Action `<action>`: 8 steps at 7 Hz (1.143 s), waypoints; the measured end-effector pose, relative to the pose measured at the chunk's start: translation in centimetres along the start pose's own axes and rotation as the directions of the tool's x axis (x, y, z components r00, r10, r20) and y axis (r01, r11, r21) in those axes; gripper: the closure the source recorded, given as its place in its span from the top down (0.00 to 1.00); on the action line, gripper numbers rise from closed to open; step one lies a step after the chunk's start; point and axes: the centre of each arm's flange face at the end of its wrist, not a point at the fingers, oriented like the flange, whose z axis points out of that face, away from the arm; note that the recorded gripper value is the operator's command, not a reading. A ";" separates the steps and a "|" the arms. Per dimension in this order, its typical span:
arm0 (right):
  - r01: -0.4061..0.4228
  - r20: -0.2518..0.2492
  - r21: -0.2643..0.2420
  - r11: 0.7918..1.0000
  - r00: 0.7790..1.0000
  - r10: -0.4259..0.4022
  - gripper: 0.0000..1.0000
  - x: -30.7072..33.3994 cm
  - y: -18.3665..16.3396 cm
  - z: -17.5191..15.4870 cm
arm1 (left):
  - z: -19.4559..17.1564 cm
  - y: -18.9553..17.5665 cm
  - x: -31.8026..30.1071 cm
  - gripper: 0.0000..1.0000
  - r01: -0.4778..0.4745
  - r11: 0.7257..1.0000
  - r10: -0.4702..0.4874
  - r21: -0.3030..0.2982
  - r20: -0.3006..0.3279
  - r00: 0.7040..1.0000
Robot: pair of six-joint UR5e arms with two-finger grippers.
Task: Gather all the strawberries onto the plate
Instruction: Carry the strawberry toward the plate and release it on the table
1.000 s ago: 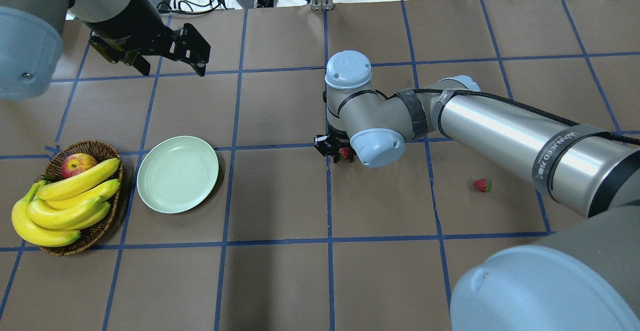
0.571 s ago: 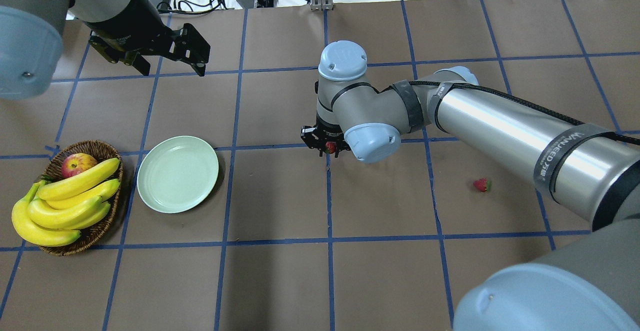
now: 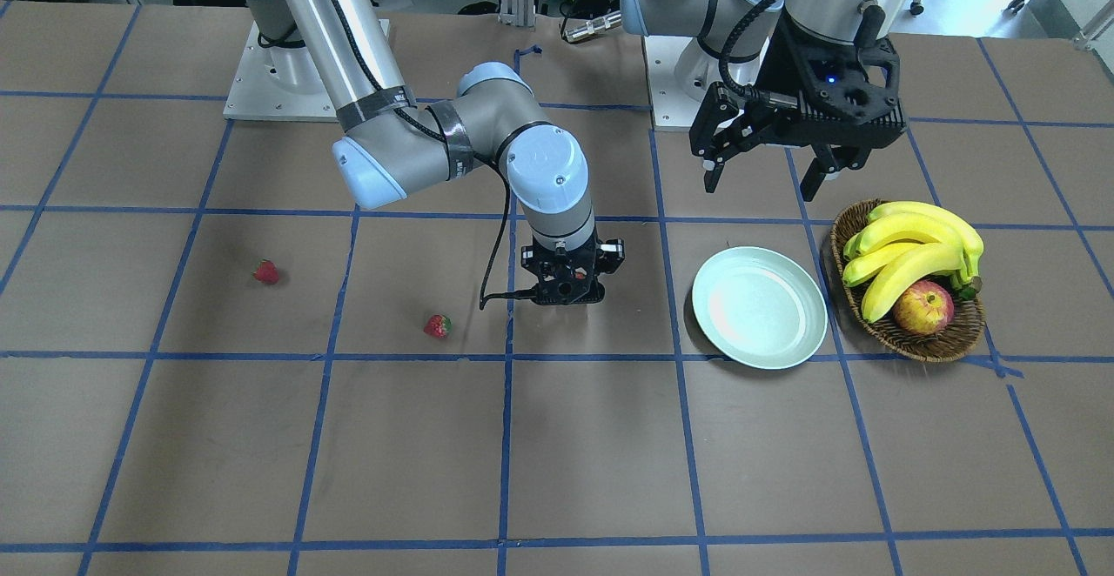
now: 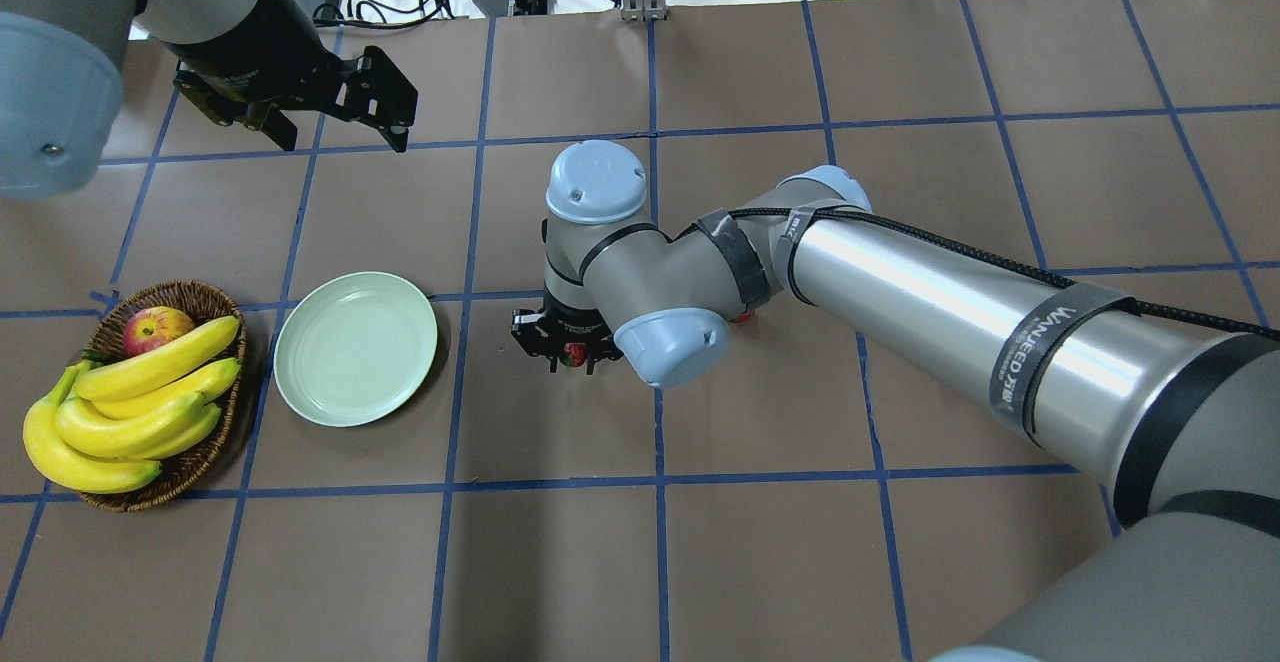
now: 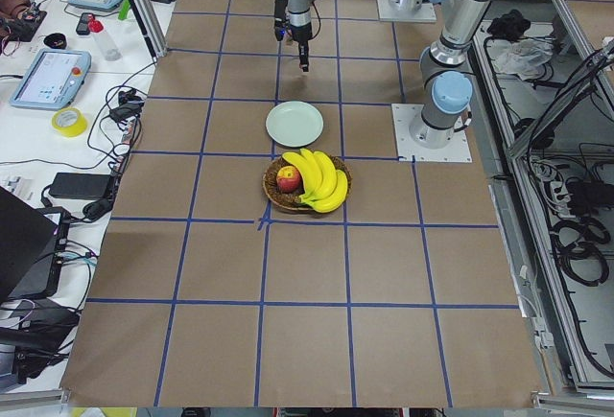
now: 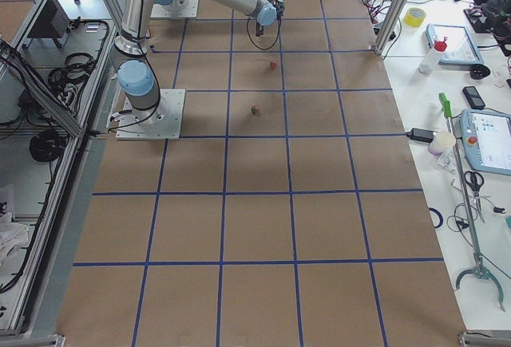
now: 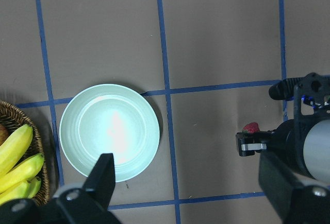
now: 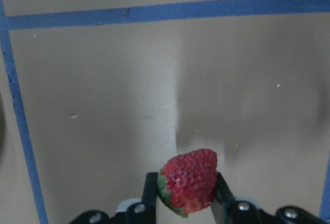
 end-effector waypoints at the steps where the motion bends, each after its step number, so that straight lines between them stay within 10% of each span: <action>1: 0.003 -0.004 0.004 1.000 1.000 -0.003 1.00 -0.1 0.0 0.0 | 0.0 0.0 -0.1 1.00 -0.001 1.000 0.001 0.001 0.000 1.000; 4: 0.009 -0.062 0.107 0.994 0.998 -0.002 1.00 4.7 -3.3 -6.4 | -0.1 0.0 -0.1 1.00 -0.003 1.000 0.003 0.002 0.001 1.000; 8: -0.036 -0.131 0.106 0.994 0.990 0.050 1.00 14.8 -4.8 -16.8 | 4.5 -0.5 2.9 1.00 -0.036 0.999 0.036 -0.001 -0.054 0.998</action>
